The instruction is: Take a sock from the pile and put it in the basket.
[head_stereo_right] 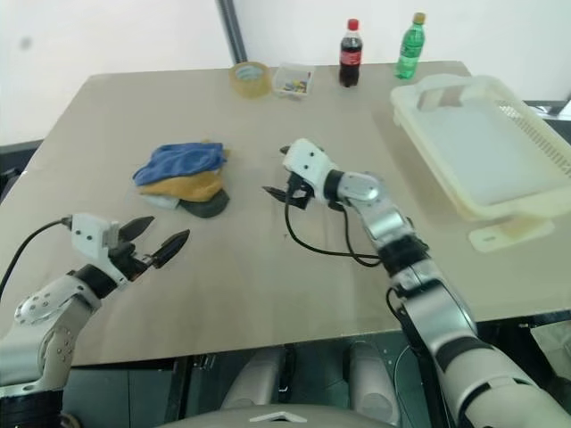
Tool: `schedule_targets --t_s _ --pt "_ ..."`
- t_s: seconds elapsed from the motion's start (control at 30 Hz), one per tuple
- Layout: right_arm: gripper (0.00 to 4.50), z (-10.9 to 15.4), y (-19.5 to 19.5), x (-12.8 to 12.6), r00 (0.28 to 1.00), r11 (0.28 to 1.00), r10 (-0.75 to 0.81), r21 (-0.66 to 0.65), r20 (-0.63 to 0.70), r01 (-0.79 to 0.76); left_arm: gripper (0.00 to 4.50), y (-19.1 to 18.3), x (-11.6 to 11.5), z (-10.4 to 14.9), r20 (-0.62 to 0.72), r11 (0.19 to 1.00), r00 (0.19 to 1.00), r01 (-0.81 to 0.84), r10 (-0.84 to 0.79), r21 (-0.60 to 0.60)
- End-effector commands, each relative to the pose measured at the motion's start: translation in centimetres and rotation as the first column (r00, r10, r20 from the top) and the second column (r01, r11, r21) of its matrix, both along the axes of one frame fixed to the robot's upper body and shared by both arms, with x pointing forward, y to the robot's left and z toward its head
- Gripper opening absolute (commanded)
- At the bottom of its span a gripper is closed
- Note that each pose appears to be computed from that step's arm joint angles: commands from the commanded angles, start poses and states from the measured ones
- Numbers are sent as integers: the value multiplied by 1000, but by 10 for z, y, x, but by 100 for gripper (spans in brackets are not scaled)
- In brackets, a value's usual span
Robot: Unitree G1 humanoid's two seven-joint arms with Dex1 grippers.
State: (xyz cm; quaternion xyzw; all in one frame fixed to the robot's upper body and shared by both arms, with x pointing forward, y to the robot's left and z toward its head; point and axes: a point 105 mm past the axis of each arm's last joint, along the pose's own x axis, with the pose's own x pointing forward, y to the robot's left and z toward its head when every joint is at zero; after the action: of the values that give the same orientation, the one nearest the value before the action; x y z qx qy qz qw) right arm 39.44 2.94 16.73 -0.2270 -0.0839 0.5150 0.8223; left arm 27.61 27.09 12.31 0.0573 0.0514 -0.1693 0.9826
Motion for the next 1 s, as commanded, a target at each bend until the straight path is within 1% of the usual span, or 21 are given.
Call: schedule_targets --t_s 0.03,0.17,0.2,0.3,0.37,0.47,0.6,0.77,0.8,0.87,0.93,1.0 --pt "437 22 39 -3 996 998 64 24 70 -66 450 2 -2 20 81 1000 996 -28 27 12" --pt "437 29 49 -6 992 992 96 75 86 -102 450 -2 -3 25 95 998 994 -48 45 26" --pt "437 33 45 -9 990 986 110 114 86 -120 450 -3 2 30 107 998 993 -59 55 36" --pt "437 41 24 -20 982 965 162 194 92 -178 450 -10 21 50 153 997 986 -67 62 29" --pt "437 43 4 -31 981 958 165 222 101 -184 450 -10 39 53 150 993 984 -106 96 59" --pt "437 44 -26 -48 987 959 134 238 94 -153 450 -16 65 59 145 987 983 -131 116 97" --pt "437 40 -64 -66 996 980 33 193 81 -48 450 -21 100 56 94 978 987 -144 130 154" --pt "437 44 -87 -75 994 978 -88 193 68 74 450 -26 137 46 38 962 990 -140 135 236" --pt "447 45 -90 -76 992 977 -107 192 71 92 425 -28 143 44 23 959 990 -138 136 247" --pt "450 46 -92 -76 988 973 -135 196 71 119 368 -31 151 39 0 957 991 -126 131 260" --pt "450 48 -95 -77 984 969 -161 202 72 144 280 -36 157 37 -10 957 993 -111 118 268" --pt "450 47 -97 -78 982 967 -176 201 71 159 178 -36 159 35 -18 958 994 -104 112 268"
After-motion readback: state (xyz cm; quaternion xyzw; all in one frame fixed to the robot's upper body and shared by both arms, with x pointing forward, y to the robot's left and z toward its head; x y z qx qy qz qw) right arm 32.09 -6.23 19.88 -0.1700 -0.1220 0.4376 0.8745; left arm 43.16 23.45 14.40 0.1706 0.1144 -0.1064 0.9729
